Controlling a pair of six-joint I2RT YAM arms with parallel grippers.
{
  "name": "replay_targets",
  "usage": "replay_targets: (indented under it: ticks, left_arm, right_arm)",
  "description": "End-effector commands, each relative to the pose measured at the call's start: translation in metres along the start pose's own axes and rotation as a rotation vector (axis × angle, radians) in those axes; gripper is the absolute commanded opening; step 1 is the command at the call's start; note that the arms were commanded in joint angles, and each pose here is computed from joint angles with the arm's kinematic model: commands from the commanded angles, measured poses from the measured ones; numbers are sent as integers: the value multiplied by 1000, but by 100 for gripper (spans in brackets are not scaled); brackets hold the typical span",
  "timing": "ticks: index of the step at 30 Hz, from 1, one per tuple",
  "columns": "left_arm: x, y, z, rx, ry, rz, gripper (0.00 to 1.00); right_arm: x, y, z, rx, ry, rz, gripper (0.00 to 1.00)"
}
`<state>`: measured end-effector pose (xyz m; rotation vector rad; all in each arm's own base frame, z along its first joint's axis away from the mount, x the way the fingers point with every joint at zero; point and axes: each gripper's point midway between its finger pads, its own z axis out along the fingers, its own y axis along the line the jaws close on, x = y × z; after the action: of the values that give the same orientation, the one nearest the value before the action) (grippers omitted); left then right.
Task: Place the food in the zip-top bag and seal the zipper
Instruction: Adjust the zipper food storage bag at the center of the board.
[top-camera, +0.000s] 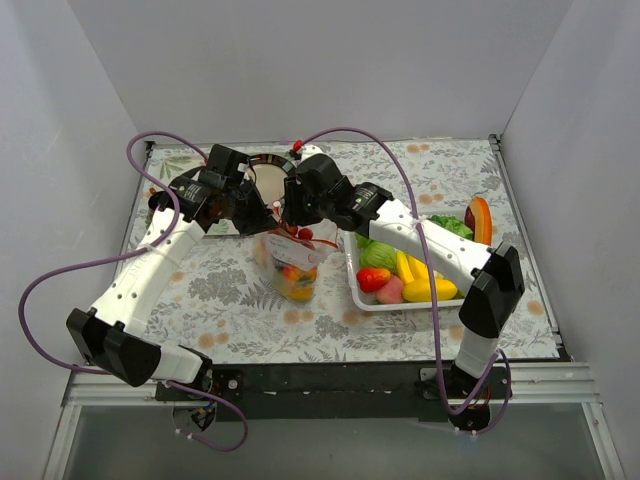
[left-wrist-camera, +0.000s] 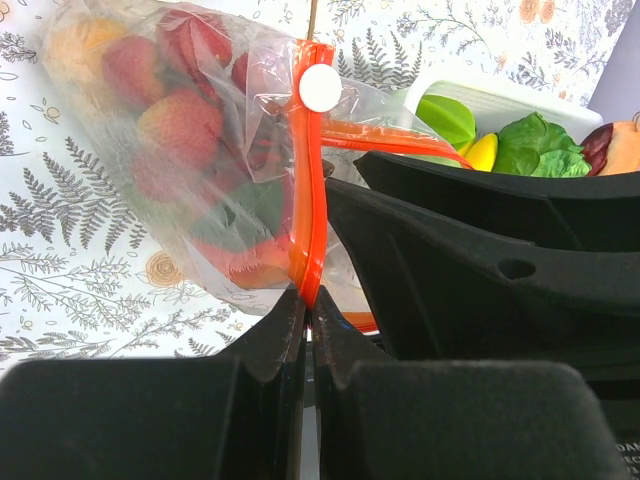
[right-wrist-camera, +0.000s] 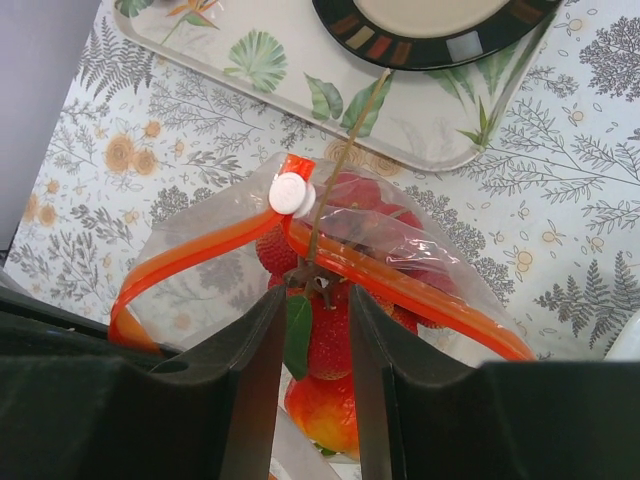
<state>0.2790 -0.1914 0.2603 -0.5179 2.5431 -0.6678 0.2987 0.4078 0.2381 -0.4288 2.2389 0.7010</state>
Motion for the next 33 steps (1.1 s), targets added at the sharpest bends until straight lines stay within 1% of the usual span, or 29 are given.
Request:
replay_targets:
  ticks: [1,9,13,17,18,20,21,23,24,26,27,33]
  left_arm:
    - [-8,-14,-15,57,-33,3,0]
    - [-9,-15,-16,60,-33,4,0]
    - [-9,-15,-15,58,-31,3,0]
    - [-9,-15,-17,57,-35,3,0]
    - [-9,-15,-17,55,-35,3,0]
    - [-9,-14,-17,53,-35,3,0]
    - [-9,-14,-16,52,-33,4,0]
    - [-10,-13,-15,43,-35,-1,0]
    - [-10,-12,-14,39,-35,-3,0]
    - [-11,-8,-12,14,-43,-13,0]
    - [-11,-7,-10,4,-40,-21,0]
    - [-12,-5,-6,-13,-38,-50,0]
  right_arm:
    - [-25,16,-17,-49,-94,16,40]
    - [-23,21,-11,-59,-86,16,40]
    - [-23,21,-1,-53,-85,10,39]
    - [-21,21,7,-41,-70,5,31]
    - [-21,20,7,-37,-72,5,25]
    - [-25,19,3,-32,-86,7,18]
    - [-27,17,2,-22,-96,6,10]
    - [-31,17,-5,-18,-108,3,3]
    - [-36,17,-13,-17,-125,2,1]
    - [-37,16,-20,-17,-135,4,1]
    - [-45,16,-32,-22,-163,5,1]
    - [-39,15,-52,-44,-177,-7,1]
